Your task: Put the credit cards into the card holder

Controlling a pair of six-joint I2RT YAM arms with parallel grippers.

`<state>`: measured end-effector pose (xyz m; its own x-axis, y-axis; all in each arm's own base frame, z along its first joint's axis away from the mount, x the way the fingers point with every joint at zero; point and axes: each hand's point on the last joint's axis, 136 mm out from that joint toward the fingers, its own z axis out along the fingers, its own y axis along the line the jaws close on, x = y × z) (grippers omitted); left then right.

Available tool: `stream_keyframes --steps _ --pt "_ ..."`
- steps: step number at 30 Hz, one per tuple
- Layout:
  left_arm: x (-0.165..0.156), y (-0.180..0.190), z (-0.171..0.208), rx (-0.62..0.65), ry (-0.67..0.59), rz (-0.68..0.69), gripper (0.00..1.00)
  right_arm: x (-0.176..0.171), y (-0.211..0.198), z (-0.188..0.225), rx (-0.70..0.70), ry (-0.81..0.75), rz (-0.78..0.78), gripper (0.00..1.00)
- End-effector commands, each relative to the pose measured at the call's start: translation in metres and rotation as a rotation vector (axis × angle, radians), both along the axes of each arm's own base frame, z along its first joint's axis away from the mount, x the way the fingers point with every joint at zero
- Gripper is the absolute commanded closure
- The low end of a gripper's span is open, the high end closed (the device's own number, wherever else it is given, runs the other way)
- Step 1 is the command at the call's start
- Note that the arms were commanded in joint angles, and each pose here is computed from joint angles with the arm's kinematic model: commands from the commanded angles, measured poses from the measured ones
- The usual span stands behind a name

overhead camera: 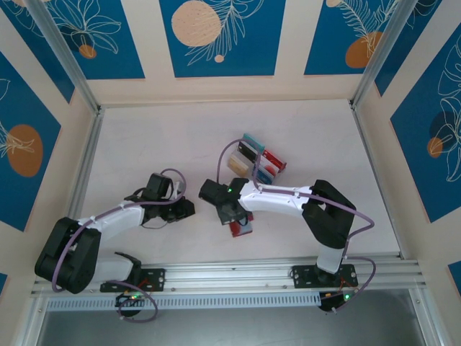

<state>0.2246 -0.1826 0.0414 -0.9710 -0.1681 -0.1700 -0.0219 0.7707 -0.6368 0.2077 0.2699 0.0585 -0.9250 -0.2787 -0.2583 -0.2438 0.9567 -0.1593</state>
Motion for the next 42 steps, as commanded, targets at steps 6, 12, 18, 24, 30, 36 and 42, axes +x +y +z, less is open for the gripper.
stream_keyframes --steps 6,12,18,24,30,36,42 --pt "0.004 0.001 0.005 0.0 -0.01 -0.005 0.82 0.009 -0.003 -0.004 -0.149 -0.022 -0.002 0.91" --pt "0.005 0.001 0.005 0.0 -0.011 -0.003 0.82 -0.008 0.043 -0.019 0.128 0.116 0.086 0.62" --pt "0.006 0.0 0.004 -0.003 -0.008 -0.005 0.82 -0.018 0.066 -0.011 0.356 0.204 0.135 0.47" --pt "0.006 -0.001 0.009 -0.013 -0.018 -0.001 0.82 -0.021 0.069 -0.019 0.462 0.278 0.124 0.38" --pt "0.009 -0.006 0.026 -0.047 -0.039 -0.008 0.82 -0.023 0.072 -0.033 0.542 0.344 0.114 0.3" --pt "0.011 -0.013 0.041 -0.083 -0.061 -0.027 0.81 -0.025 0.073 -0.044 0.608 0.393 0.092 0.23" --pt "0.012 -0.031 0.047 -0.106 -0.064 -0.084 0.91 -0.013 0.061 -0.054 0.651 0.405 0.0 0.29"
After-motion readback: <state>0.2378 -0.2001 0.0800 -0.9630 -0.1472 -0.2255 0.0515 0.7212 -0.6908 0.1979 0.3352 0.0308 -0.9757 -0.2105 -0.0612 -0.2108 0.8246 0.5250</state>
